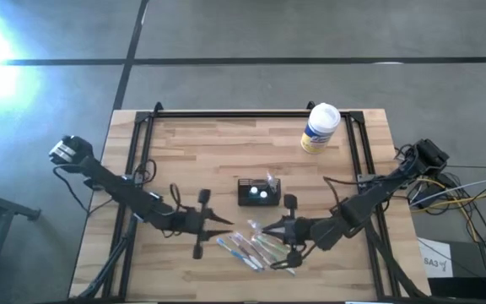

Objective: Pick & Place toothbrushing station
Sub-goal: Put the right blue toothbrush into the black mesh organizer

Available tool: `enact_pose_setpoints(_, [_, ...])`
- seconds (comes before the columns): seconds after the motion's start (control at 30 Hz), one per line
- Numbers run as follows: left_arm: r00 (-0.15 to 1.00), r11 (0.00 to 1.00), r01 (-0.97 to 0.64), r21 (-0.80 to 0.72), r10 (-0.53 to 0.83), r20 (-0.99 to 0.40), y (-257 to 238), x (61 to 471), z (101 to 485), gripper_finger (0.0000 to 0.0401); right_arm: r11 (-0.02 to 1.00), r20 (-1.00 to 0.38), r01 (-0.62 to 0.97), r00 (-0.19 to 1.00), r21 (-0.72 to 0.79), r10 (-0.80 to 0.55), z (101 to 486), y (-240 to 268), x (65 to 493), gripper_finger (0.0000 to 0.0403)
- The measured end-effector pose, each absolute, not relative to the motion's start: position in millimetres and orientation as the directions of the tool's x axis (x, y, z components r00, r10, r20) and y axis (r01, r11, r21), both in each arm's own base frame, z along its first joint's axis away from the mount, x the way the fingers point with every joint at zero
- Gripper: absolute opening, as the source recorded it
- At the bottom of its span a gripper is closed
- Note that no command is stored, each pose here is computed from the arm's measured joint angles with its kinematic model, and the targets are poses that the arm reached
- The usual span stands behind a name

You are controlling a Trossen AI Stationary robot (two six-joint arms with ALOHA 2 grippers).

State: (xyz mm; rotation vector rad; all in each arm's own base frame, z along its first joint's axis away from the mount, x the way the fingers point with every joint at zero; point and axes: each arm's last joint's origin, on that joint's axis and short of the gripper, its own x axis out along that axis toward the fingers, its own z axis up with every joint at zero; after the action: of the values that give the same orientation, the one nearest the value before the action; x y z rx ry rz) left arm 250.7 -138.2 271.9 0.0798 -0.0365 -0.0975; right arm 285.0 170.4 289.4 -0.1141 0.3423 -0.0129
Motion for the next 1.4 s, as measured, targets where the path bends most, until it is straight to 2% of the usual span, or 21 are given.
enact_pose_setpoints(0.23, [0.994, 0.989, 0.101, 0.105, -0.106, 0.042, -140.2, 271.2, 279.1, 0.0215, 0.988, -0.221, -0.01, 0.975, -0.156, -0.025, 297.3, 168.4, 291.6, 0.0017])
enact_pose_setpoints(0.37, [0.995, 0.989, 0.092, 0.116, -0.096, 0.027, -140.8, 278.6, 275.2, 0.0251, 0.983, -0.166, -0.003, 0.986, -0.183, -0.027, 299.5, 167.6, 297.2, 0.0017])
enact_pose_setpoints(0.53, [0.994, 0.989, 0.092, 0.112, -0.098, 0.041, -141.1, 289.9, 271.8, 0.0257, 0.979, -0.066, -0.004, 0.998, -0.202, -0.009, 303.0, 169.4, 306.2, 0.0017])
enact_pose_setpoints(0.67, [0.986, 0.983, 0.146, 0.108, -0.153, 0.06, -143.6, 296.3, 276.9, 0.0257, 0.978, -0.067, -0.002, 0.998, -0.21, -0.012, 297.3, 166.6, 314.0, 0.0017])
enact_pose_setpoints(0.93, [0.987, 0.986, 0.134, 0.099, -0.141, 0.072, -139.9, 299.4, 280.1, 0.0256, 0.979, -0.038, 0.015, 0.999, -0.202, -0.023, 291.9, 166.3, 321.9, 0.0017])
enact_pose_setpoints(1.07, [0.989, 0.989, 0.121, 0.087, -0.127, 0.069, -135.7, 301.3, 279.5, 0.0244, 0.979, -0.035, 0.016, 0.999, -0.204, -0.024, 290.7, 166.9, 323.0, 0.0017])
enact_pose_setpoints(1.17, [0.99, 0.99, 0.115, 0.085, -0.121, 0.068, -133.9, 302.0, 279.4, 0.0215, 0.978, -0.036, 0.016, 0.999, -0.206, -0.024, 290.5, 166.9, 323.1, 0.0017])
enact_pose_setpoints(1.27, [0.991, 0.99, 0.11, 0.089, -0.117, 0.067, -132.3, 302.6, 279.1, 0.0164, 0.979, -0.035, 0.016, 0.999, -0.205, -0.024, 290.7, 166.9, 323.1, 0.0017])
enact_pose_setpoints(1.4, [0.992, 0.987, 0.11, 0.116, -0.116, 0.05, -132.2, 302.7, 277.0, 0.0063, 0.979, -0.035, 0.015, 0.999, -0.205, -0.023, 290.7, 167.1, 322.9, 0.0017])
